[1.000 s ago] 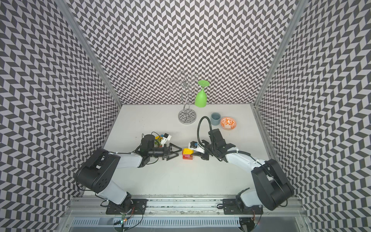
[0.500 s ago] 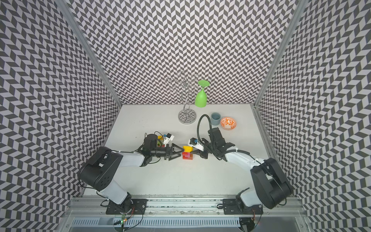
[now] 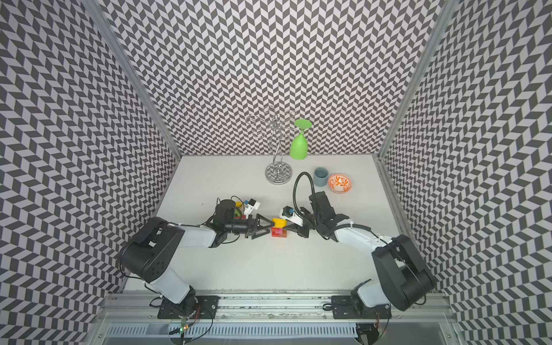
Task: Assemble the letter s with lego
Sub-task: Assemble the lego brick with the lego brick.
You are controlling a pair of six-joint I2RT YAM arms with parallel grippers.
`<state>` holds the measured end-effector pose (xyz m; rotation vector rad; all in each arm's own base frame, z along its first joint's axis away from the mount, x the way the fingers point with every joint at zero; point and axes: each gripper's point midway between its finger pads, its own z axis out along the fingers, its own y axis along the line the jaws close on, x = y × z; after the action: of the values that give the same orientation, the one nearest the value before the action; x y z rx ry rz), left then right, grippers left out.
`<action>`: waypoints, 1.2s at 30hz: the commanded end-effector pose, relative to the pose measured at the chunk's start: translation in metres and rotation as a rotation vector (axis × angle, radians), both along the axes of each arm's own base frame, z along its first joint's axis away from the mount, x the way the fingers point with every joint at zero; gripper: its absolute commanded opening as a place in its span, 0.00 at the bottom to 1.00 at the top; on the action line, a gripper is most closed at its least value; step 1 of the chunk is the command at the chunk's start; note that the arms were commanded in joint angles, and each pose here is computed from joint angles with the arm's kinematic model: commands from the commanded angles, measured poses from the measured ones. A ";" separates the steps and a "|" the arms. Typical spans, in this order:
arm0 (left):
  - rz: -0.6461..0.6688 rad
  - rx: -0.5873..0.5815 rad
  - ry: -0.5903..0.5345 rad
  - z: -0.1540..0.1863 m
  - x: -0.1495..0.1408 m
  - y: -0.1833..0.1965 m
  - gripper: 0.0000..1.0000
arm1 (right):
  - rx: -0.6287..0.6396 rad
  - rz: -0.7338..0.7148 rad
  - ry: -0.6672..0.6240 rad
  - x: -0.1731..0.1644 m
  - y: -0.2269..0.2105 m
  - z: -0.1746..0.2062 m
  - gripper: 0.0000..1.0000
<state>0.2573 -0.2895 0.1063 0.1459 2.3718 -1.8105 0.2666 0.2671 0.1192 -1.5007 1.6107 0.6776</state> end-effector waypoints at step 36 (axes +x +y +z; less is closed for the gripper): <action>-0.040 -0.022 -0.012 0.000 0.000 -0.013 0.73 | -0.056 -0.005 -0.023 0.007 0.007 -0.011 0.08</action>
<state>0.2546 -0.2955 0.0976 0.1423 2.3954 -1.8312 0.2686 0.2699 0.1038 -1.5269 1.6543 0.6323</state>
